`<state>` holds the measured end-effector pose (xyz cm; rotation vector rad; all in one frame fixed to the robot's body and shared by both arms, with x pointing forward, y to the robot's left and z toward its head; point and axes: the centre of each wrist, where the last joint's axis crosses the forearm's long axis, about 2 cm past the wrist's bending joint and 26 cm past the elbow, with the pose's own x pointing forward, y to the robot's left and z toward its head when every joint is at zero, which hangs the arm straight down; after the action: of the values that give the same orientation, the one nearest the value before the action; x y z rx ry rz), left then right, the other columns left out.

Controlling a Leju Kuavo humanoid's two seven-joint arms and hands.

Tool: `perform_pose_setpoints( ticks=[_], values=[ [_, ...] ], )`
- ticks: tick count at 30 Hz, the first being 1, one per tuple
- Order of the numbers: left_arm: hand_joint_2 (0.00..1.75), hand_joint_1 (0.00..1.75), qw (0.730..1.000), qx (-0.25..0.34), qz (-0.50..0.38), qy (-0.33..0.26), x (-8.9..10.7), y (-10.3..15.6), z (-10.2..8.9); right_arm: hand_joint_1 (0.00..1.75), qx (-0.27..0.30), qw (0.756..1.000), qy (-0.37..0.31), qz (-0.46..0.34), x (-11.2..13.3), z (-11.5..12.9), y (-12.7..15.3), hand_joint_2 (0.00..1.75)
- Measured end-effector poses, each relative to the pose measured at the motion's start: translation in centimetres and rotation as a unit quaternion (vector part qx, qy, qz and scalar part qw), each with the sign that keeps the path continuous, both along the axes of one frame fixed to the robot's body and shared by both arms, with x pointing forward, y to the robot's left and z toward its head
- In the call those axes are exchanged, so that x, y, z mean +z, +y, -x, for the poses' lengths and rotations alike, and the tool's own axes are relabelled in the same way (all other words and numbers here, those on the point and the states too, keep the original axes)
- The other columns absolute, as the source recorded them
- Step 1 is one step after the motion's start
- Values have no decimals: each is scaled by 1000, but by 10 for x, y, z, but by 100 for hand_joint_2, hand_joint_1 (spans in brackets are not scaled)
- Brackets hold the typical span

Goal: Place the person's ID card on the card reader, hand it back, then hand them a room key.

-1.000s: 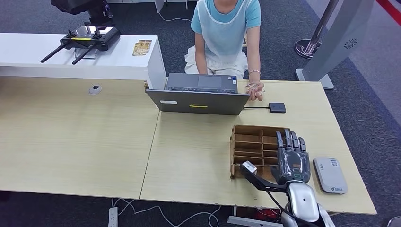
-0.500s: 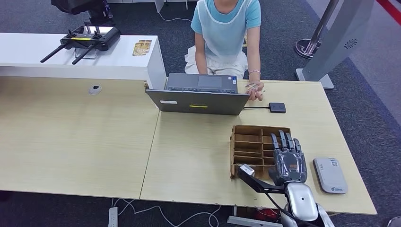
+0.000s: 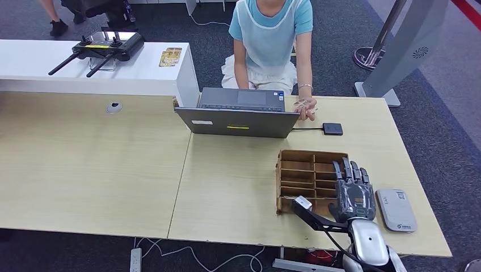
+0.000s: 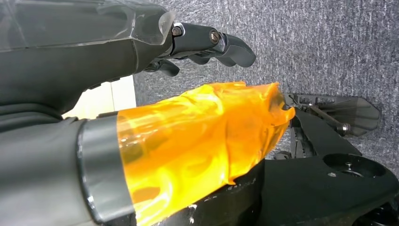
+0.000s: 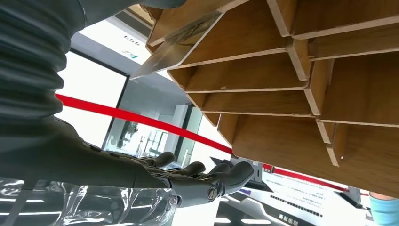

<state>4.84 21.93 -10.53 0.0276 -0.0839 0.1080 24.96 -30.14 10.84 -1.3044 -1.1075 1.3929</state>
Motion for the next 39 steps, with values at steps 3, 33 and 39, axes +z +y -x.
perform_pose_setpoints(
  ticks=[3,33,39],
  values=[
    [0,0,1000,3,0,0,0,-1,0,0,-11,1000,-2,-3,1,2,-3,175],
    [0,0,1000,12,0,2,0,-3,0,0,-32,999,-4,-6,5,13,-4,175],
    [0,0,1000,13,2,2,1,-5,0,0,-31,1000,1,-5,6,13,-3,175]
  ],
)
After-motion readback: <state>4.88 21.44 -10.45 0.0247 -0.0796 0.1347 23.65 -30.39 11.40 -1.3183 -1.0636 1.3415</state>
